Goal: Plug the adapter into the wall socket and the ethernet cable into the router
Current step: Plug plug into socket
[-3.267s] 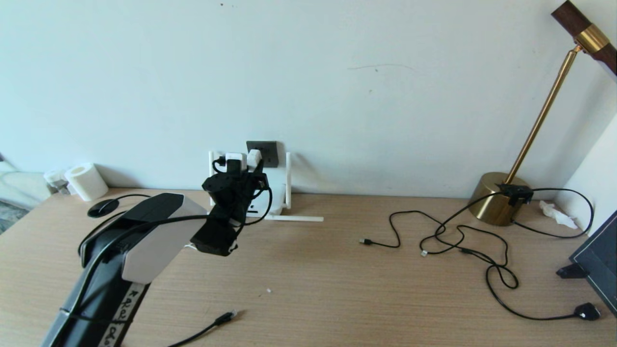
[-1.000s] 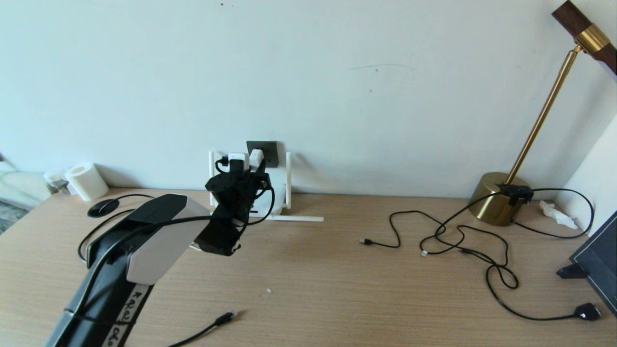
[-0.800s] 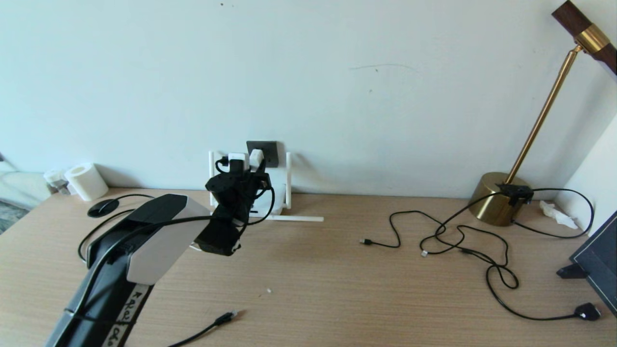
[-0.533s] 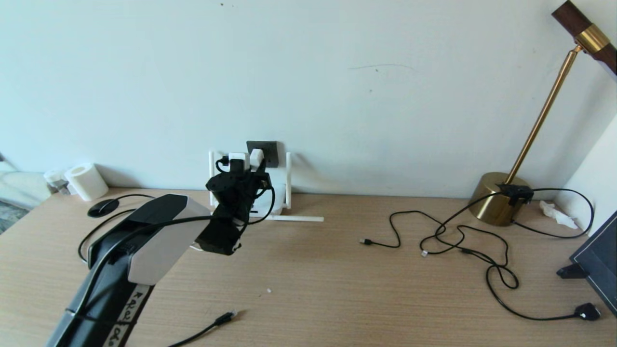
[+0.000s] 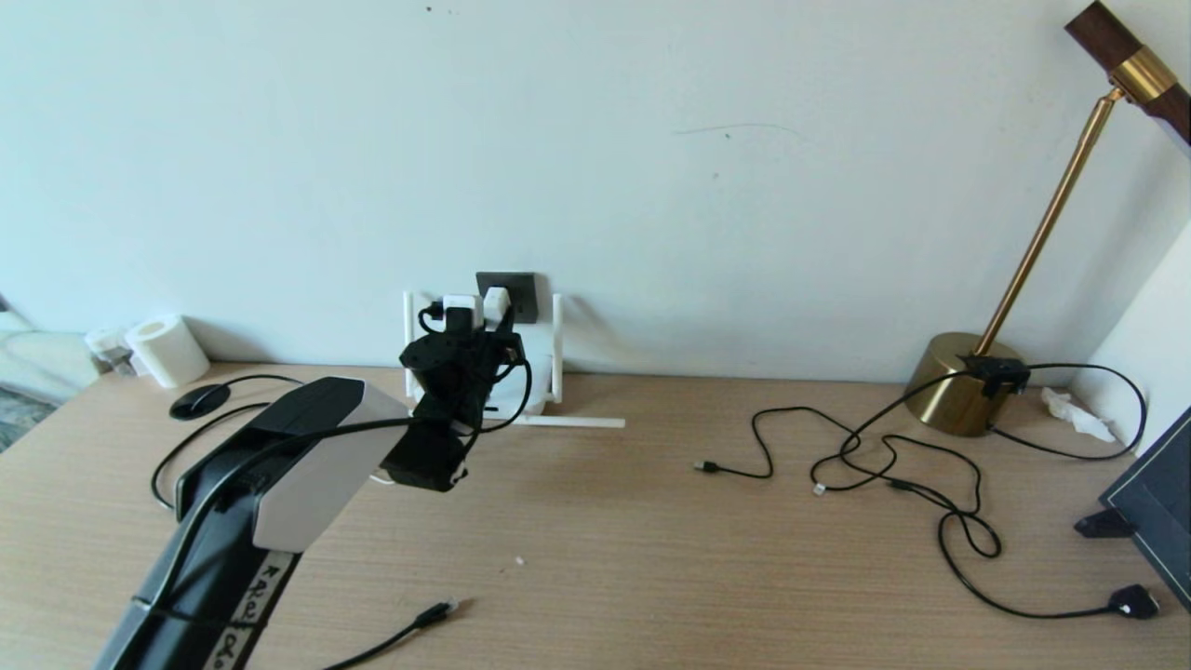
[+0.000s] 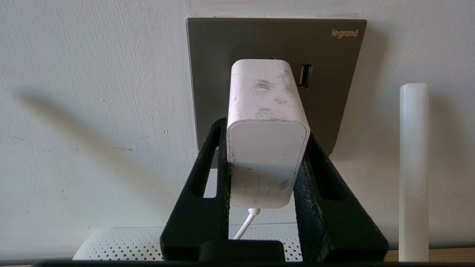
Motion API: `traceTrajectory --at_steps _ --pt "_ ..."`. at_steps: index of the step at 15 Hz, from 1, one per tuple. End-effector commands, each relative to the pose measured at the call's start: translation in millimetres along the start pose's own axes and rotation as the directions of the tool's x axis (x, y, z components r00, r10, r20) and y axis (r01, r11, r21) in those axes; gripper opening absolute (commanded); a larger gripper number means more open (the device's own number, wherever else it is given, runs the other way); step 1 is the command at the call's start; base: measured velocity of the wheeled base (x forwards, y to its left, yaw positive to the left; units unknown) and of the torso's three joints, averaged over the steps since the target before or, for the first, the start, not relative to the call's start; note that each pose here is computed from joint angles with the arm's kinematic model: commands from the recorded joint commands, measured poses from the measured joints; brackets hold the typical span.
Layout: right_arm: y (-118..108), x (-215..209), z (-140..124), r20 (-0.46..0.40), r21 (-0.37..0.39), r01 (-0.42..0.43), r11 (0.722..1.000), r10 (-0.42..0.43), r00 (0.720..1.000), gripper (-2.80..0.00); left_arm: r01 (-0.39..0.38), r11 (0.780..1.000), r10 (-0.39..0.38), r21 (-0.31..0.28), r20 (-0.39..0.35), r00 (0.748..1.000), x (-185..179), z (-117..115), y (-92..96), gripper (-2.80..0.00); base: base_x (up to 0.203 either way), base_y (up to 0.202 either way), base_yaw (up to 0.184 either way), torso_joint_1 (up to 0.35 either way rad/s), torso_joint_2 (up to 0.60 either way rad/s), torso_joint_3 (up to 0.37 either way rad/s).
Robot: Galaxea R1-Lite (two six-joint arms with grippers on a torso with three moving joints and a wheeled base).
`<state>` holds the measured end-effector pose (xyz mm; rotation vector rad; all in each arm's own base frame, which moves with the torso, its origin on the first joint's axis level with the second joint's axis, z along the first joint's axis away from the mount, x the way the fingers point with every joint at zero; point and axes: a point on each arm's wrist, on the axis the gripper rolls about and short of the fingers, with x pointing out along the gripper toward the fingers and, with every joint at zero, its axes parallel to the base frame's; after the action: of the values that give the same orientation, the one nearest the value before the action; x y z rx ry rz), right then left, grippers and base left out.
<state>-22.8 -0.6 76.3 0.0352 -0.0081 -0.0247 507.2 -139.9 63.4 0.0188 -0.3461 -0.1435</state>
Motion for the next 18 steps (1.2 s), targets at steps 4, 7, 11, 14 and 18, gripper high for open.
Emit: traceTrajectory --at_steps 4,7,11,14,18 --pt "0.0 0.0 -0.1 0.0 0.0 0.001 1.0 -0.001 1.0 0.0 -0.001 1.0 0.001 0.001 0.001 1.0 -0.6 -2.2 -0.4 -2.8 0.0 0.0 0.0 0.0 0.0 0.0" --pt "0.0 -0.1 0.3 0.001 0.0 0.0 1.0 0.0 1.0 0.0 -0.002 1.0 0.002 0.001 0.0 1.0 0.4 -2.0 0.3 -2.8 0.0 0.0 0.0 0.0 0.0 0.0" --pt "0.0 0.0 -0.1 0.0 0.0 0.0 1.0 0.0 1.0 0.0 -0.002 1.0 0.002 0.001 0.002 1.0 1.7 -2.9 0.1 -2.8 0.0 0.0 0.0 0.0 0.0 0.0" --pt "0.0 0.0 -0.1 0.0 0.0 0.0 1.0 0.0 1.0 0.0 -0.002 1.0 0.002 0.002 -0.004 1.0 2.0 -3.2 0.0 -2.8 0.0 0.0 0.0 0.0 0.0 0.0" --pt "0.0 0.0 -0.2 -0.001 0.0 0.0 1.0 0.0 1.0 0.0 -0.003 1.0 0.003 0.0 0.011 1.0 5.4 0.6 0.0 -2.8 0.0 0.0 0.0 0.0 0.0 0.0"
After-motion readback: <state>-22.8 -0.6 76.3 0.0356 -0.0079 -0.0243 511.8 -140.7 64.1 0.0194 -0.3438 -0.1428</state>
